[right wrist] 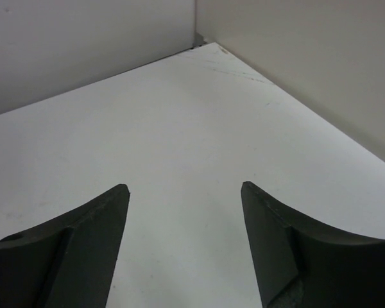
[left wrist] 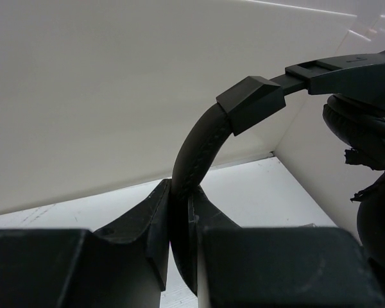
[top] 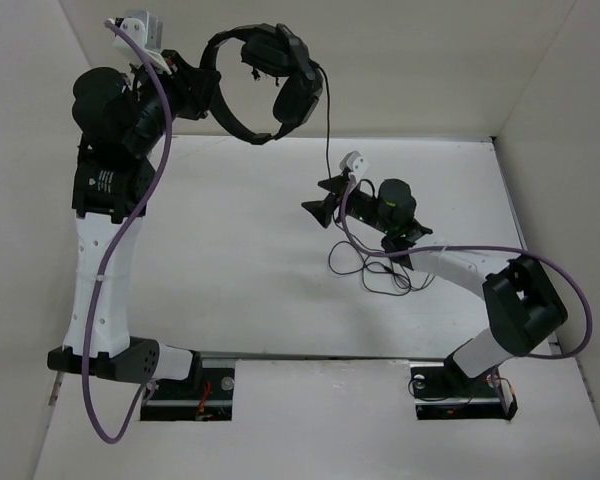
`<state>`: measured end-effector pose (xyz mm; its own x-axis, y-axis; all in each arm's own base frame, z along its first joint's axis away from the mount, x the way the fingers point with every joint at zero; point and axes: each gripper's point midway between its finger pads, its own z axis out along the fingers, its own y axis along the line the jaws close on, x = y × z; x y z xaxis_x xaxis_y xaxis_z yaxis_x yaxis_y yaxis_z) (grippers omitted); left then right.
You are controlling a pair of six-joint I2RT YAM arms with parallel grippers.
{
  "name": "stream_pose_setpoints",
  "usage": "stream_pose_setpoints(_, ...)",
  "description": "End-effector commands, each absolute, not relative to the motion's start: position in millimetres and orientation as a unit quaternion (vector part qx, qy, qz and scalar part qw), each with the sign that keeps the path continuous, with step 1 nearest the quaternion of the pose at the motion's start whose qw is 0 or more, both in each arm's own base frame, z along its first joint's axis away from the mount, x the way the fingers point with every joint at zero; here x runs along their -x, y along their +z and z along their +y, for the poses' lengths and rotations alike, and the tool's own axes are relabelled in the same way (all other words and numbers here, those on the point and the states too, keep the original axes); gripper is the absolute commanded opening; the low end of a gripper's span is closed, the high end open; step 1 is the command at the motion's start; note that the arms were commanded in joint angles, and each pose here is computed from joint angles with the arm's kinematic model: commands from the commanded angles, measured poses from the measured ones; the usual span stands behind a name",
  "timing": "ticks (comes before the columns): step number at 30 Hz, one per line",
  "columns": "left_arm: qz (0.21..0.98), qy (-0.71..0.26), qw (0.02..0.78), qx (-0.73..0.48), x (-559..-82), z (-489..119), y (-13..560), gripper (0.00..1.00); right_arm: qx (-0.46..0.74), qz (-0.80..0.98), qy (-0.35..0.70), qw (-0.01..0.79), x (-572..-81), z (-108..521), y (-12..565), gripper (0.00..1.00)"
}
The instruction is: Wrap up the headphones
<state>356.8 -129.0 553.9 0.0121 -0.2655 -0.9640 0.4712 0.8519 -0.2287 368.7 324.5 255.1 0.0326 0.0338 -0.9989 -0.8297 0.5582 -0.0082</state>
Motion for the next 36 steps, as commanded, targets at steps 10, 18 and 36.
stream_pose_setpoints(10,0.598,-0.276,0.75,-0.057,-348.1,-113.1,599.7,0.0,0.364,0.564,0.394,0.628,-325.9,326.0,278.8,0.63)
stream_pose_setpoints(18,0.623,-0.279,0.728,-0.056,-359.7,-119.7,571.6,0.0,0.363,0.568,0.407,0.616,-321.5,328.2,288.6,0.9)
stream_pose_setpoints(36,0.667,-0.277,0.688,-0.065,-373.4,-133.3,516.5,0.0,0.408,0.572,0.294,0.648,-354.2,346.9,279.3,0.99)
